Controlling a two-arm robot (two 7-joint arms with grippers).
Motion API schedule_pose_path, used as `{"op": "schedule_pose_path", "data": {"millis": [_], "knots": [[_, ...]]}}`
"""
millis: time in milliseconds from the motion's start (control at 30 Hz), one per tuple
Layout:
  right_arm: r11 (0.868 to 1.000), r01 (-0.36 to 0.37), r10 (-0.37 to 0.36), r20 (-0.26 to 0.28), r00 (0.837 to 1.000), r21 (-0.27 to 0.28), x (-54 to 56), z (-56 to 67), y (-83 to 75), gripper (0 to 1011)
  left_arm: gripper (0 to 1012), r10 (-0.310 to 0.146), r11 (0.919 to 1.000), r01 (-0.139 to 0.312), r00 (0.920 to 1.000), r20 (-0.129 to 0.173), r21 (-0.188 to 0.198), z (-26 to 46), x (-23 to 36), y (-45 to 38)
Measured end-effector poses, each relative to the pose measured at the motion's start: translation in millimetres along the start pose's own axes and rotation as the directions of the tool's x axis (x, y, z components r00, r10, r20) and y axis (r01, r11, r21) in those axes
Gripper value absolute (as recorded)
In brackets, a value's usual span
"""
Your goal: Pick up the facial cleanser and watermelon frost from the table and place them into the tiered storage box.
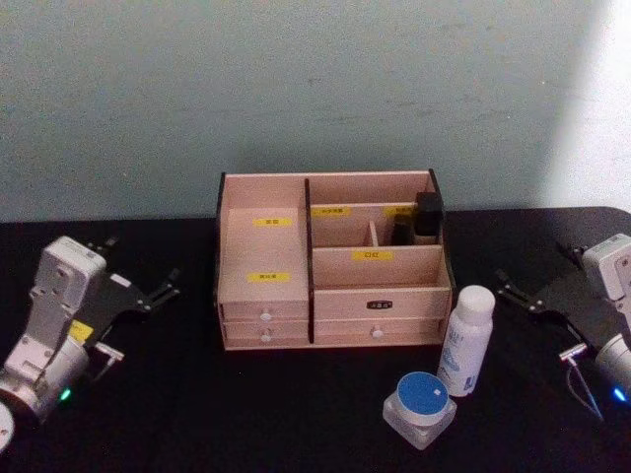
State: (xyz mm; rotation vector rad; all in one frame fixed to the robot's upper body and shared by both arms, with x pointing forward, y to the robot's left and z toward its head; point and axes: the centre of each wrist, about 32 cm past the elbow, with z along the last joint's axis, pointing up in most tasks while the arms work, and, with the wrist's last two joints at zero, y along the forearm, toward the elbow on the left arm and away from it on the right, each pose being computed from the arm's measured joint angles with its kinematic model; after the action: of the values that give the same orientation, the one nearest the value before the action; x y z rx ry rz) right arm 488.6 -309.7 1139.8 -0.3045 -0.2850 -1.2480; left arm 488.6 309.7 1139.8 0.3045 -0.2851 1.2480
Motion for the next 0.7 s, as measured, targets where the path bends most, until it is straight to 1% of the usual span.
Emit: {"op": "schedule_pose_path", "data": {"millis": [700], "knots": [[1.0,0.0,0.0,0.0,1.0,0.0,0.0,0.0,0.0,1002,1001,0.0,1.0,0.0,1.0,0.0,0.0,0.0,0.0,0.0]]}}
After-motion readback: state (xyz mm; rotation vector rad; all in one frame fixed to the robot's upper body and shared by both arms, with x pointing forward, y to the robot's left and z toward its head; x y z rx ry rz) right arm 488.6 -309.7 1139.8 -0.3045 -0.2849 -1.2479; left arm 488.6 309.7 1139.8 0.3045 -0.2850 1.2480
